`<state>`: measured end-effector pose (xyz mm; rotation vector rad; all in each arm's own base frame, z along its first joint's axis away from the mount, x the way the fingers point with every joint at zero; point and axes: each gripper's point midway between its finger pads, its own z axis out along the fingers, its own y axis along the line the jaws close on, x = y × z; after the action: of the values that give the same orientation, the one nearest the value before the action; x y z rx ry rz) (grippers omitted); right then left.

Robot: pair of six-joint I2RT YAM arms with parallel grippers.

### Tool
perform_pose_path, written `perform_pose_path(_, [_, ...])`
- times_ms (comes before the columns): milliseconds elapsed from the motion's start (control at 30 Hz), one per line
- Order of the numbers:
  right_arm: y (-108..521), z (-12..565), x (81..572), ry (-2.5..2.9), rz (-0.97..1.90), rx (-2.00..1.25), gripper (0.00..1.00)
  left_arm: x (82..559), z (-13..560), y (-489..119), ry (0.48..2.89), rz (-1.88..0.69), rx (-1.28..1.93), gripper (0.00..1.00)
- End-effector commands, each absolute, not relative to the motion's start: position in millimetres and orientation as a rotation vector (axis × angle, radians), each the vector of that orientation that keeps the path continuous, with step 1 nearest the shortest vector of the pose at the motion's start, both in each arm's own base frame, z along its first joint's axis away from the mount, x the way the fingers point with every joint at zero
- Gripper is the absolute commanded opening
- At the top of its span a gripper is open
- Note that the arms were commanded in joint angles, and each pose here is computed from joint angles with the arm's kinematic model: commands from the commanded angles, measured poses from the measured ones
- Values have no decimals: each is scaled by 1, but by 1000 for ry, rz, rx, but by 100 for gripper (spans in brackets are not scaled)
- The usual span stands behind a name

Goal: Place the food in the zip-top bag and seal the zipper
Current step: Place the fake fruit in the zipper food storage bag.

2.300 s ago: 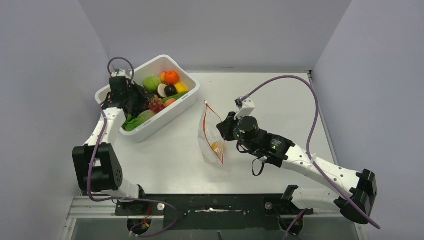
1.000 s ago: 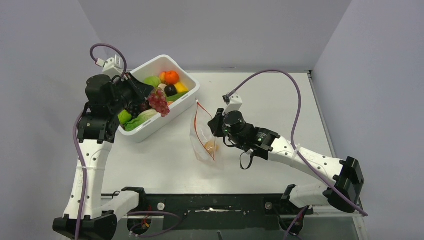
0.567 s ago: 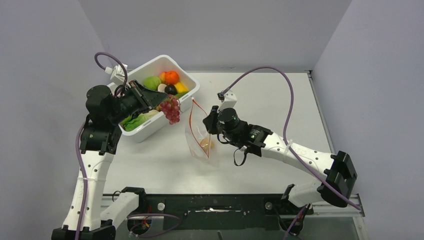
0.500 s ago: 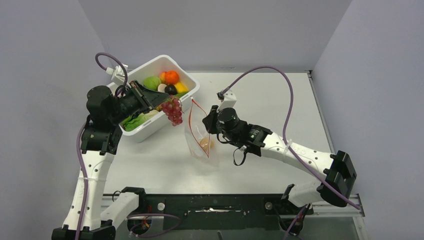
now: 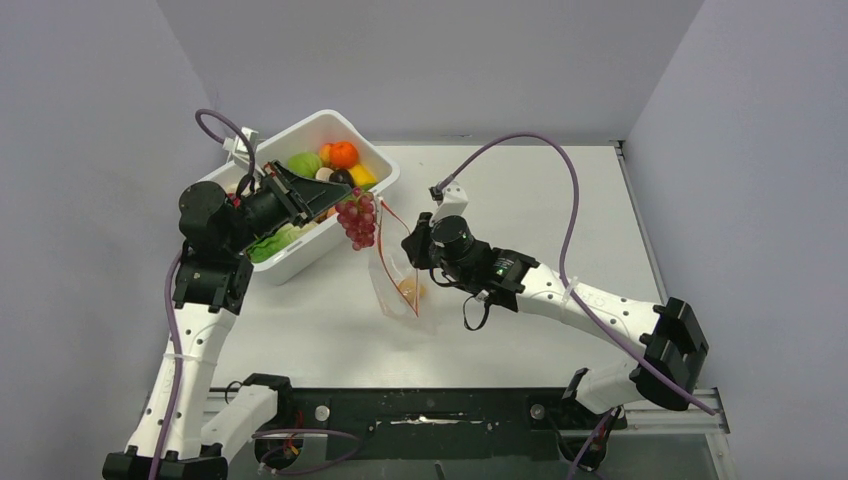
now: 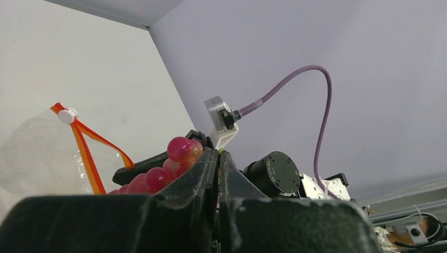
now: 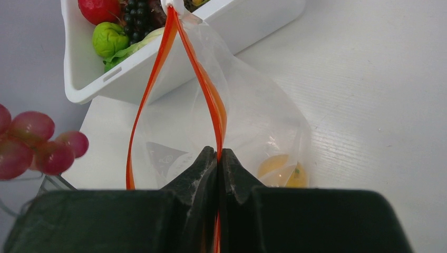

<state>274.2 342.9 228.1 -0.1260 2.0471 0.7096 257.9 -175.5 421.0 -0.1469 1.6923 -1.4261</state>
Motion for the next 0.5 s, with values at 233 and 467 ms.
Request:
perform_pose_path(233, [358,276,282,1921,816,-84,0,247,445,-189,1554,-1574,-106,0])
perform_pose_path(467, [363,278,283,1917,844,-83,0,251,433,-197,1564,-1567,-112,0])
